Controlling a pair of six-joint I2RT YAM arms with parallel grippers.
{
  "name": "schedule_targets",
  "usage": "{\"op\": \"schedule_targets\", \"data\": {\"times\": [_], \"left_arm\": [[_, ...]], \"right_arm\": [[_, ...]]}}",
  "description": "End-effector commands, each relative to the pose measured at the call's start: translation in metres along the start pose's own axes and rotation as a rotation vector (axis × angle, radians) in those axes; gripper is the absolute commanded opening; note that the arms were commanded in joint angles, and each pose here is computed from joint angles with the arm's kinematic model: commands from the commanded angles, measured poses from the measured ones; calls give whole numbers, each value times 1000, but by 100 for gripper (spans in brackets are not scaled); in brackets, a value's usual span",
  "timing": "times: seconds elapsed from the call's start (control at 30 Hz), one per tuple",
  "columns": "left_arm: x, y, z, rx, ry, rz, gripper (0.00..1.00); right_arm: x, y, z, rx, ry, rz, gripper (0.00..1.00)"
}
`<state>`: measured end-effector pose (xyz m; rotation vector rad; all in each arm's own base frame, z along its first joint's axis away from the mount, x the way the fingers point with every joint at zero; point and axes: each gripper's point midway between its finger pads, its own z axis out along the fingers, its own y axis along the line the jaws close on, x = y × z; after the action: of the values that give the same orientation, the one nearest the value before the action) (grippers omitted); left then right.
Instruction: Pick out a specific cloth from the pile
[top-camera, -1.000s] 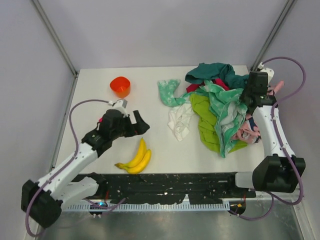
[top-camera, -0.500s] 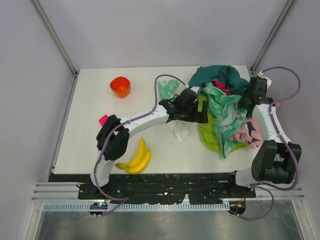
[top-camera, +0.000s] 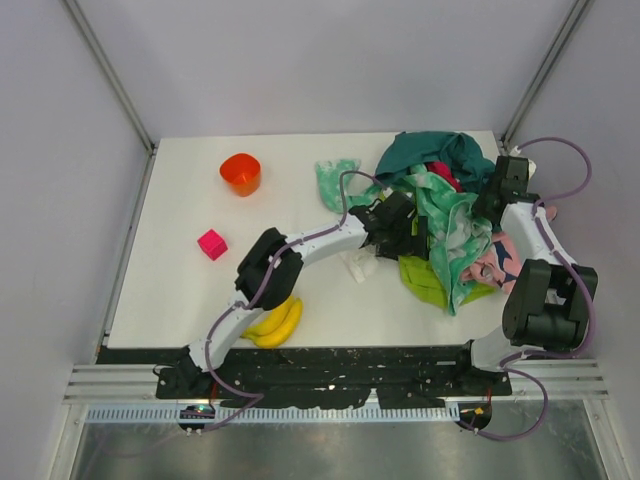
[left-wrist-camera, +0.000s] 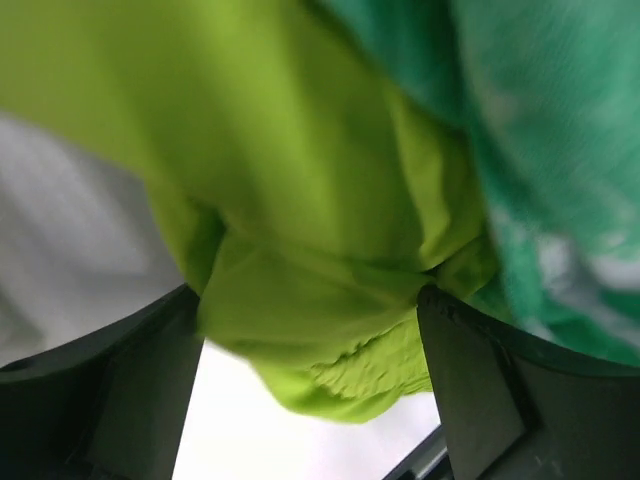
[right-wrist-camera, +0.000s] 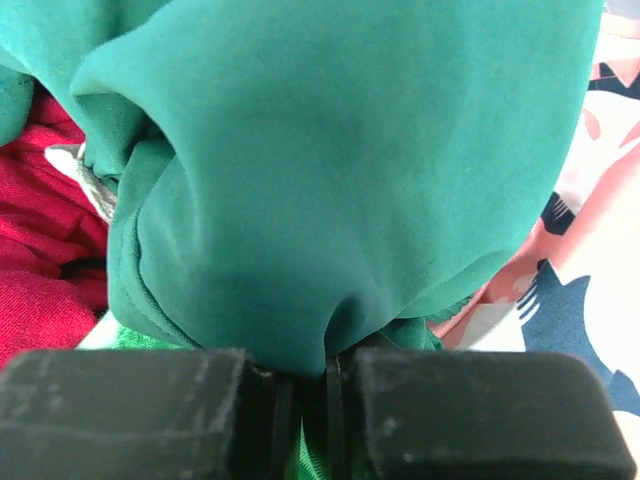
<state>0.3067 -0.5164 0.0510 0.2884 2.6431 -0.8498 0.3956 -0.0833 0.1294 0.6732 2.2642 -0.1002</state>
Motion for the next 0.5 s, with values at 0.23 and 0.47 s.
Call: {"op": "schedule_targets", "data": {"times": [0.23, 0.47], "left_arm": [[-54, -94, -74, 278, -97, 102, 0], [-115, -102, -271, 167, -508, 300, 0]], "right_arm": [[20, 52, -16, -215, 24, -90, 6], [-31, 94, -86, -154, -235, -244, 5]]}}
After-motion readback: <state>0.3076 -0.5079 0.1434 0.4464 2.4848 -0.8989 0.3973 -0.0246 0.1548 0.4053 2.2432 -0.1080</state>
